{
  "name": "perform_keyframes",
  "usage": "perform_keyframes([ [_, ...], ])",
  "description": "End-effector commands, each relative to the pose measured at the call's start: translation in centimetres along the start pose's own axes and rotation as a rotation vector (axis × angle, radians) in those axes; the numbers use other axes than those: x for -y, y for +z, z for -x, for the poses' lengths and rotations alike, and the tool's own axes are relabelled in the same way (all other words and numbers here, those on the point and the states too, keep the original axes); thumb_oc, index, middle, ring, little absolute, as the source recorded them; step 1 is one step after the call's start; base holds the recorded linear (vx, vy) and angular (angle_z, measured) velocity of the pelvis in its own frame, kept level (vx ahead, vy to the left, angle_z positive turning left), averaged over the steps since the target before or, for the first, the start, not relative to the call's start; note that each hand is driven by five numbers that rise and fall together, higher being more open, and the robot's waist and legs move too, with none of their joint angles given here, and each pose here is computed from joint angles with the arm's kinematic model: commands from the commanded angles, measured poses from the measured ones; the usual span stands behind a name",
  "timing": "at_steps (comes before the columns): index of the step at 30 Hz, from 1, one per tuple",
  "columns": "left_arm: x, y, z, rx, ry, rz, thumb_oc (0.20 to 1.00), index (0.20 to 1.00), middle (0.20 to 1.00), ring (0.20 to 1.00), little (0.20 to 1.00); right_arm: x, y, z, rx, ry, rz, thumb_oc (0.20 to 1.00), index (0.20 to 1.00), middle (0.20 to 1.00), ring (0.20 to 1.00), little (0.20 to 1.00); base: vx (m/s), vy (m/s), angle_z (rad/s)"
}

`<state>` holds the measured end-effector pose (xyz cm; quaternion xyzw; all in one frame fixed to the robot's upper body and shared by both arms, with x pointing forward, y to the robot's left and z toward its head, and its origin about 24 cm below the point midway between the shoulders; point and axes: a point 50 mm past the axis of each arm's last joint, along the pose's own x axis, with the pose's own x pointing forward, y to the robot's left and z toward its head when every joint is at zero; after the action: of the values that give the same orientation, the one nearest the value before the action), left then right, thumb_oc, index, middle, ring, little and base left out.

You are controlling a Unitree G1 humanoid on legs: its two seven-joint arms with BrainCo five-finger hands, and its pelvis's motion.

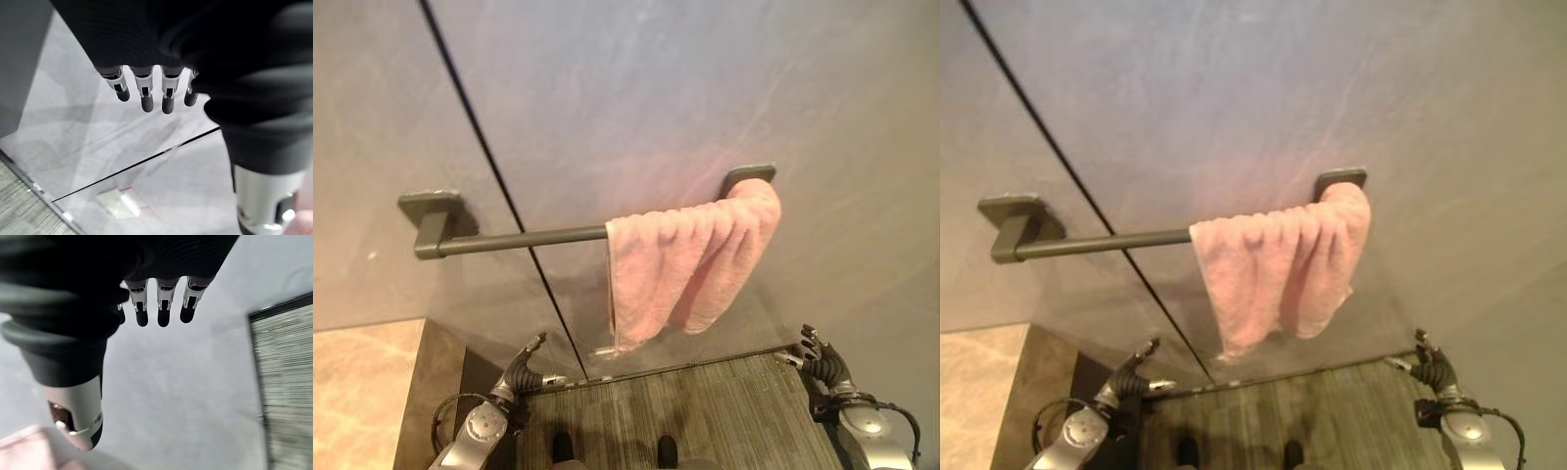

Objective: Put brush and paste in cup on sink, flatten towel.

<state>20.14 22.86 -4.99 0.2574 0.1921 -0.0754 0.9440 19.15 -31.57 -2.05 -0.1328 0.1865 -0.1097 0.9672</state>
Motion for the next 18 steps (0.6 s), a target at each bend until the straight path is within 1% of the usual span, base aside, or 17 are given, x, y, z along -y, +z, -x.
perform_keyframes([
  [1,-3.3,3.3,-1.1,0.162,0.108,0.016,1.000,1.000,1.000,1.000,1.000,0.6,4.3,-1.3,0.192,0.003,-0.062,1.000,1.000,1.000,1.000,1.000,0.00,-0.021,0.27],
  [5,-3.5,4.2,-1.1,0.202,0.094,0.023,1.000,1.000,1.000,1.000,1.000,0.4,6.2,-1.9,0.244,0.057,-0.033,1.000,1.000,1.000,1.000,1.000,0.03,0.037,0.08],
  [6,-3.6,5.0,-0.9,0.241,0.071,0.021,1.000,1.000,1.000,1.000,1.000,0.1,7.3,-2.2,0.272,0.109,-0.023,1.000,1.000,1.000,1.000,1.000,0.06,0.069,0.08],
  [10,-3.7,7.4,-1.1,0.341,0.016,0.014,1.000,1.000,1.000,1.000,1.000,-0.7,8.8,-2.7,0.296,0.188,0.027,1.000,1.000,1.000,1.000,1.000,0.05,0.071,0.02],
  [12,-3.5,8.3,-1.3,0.374,-0.006,0.018,1.000,1.000,1.000,1.000,1.000,-1.2,9.4,-2.9,0.305,0.218,0.037,1.000,1.000,1.000,1.000,1.000,0.03,0.046,-0.13],
  [14,-2.8,10.3,-1.7,0.447,-0.055,0.017,1.000,1.000,1.000,1.000,1.000,-2.2,10.3,-3.3,0.328,0.273,0.053,1.000,1.000,1.000,1.000,1.000,0.03,0.035,-0.16],
  [15,-2.8,10.4,-1.8,0.447,-0.055,0.017,1.000,1.000,1.000,1.000,1.000,-2.2,10.3,-3.3,0.328,0.273,0.052,1.000,1.000,1.000,1.000,1.000,0.02,0.020,-0.07],
  [17,-1.9,12.3,-2.0,0.518,-0.117,0.020,1.000,1.000,1.000,1.000,1.000,-3.4,10.8,-3.5,0.336,0.338,0.035,1.000,1.000,1.000,1.000,1.000,0.01,0.005,-0.02],
  [18,-1.9,12.3,-2.0,0.518,-0.117,0.020,1.000,1.000,1.000,1.000,1.000,-3.4,10.8,-3.5,0.337,0.338,0.035,1.000,1.000,1.000,1.000,1.000,0.02,0.000,-0.04],
])
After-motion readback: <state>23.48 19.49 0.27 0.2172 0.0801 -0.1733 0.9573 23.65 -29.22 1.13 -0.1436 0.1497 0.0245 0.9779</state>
